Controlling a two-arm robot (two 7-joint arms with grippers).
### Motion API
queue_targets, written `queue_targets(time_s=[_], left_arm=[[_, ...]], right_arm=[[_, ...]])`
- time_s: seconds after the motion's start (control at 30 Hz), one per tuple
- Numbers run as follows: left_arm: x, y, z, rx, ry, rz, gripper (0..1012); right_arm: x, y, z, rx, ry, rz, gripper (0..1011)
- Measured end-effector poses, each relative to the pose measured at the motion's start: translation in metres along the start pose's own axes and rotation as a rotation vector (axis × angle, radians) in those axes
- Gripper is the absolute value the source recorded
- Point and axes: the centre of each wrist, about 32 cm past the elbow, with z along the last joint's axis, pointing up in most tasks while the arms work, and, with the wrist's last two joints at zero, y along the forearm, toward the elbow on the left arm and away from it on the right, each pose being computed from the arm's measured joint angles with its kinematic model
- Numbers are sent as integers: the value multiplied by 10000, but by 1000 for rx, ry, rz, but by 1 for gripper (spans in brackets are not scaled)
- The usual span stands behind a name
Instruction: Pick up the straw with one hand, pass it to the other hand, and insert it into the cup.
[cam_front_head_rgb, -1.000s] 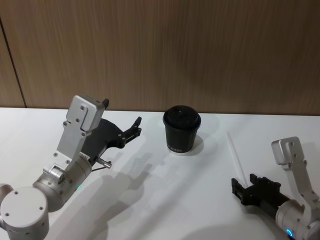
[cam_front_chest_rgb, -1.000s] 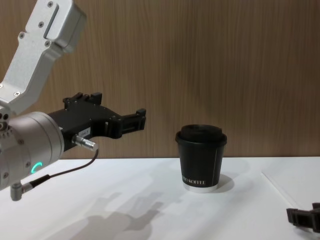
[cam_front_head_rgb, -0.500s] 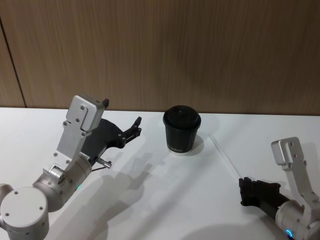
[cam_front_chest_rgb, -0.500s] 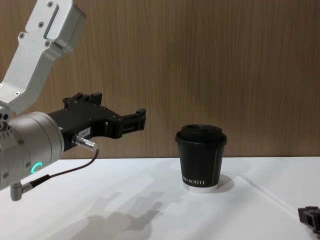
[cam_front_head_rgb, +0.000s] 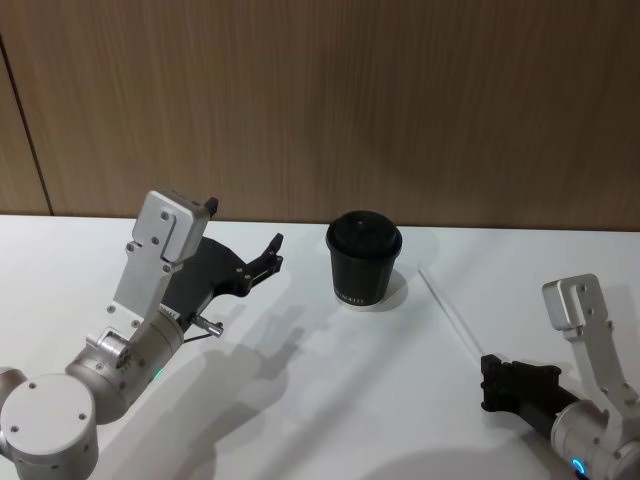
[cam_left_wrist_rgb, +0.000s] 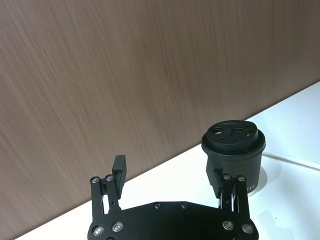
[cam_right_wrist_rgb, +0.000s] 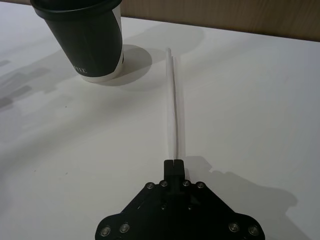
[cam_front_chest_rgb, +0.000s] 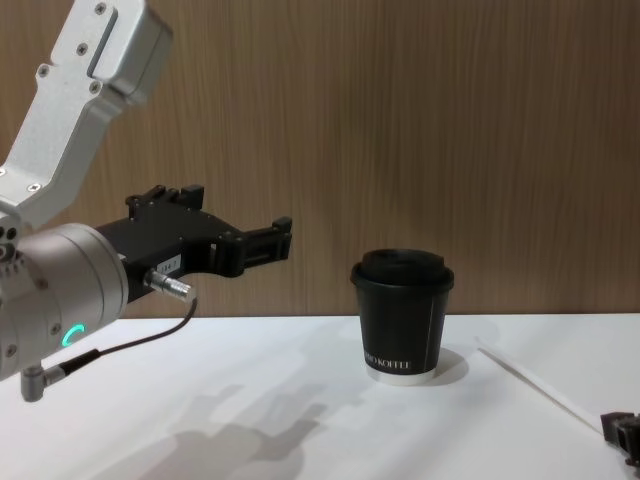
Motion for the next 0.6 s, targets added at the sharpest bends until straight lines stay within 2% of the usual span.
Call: queue_targets(time_s=[0.33, 0.5, 0.6], left_arm=[[0, 0, 0, 0, 0, 0, 1003], [0, 0, 0, 0, 0, 0, 1003], [0, 0, 0, 0, 0, 0, 1003]], right_arm=[[7, -2, -1, 3, 0, -2, 0], [35, -14, -6, 24, -3, -11, 0], [91, -34, -15, 53, -14, -21, 0]])
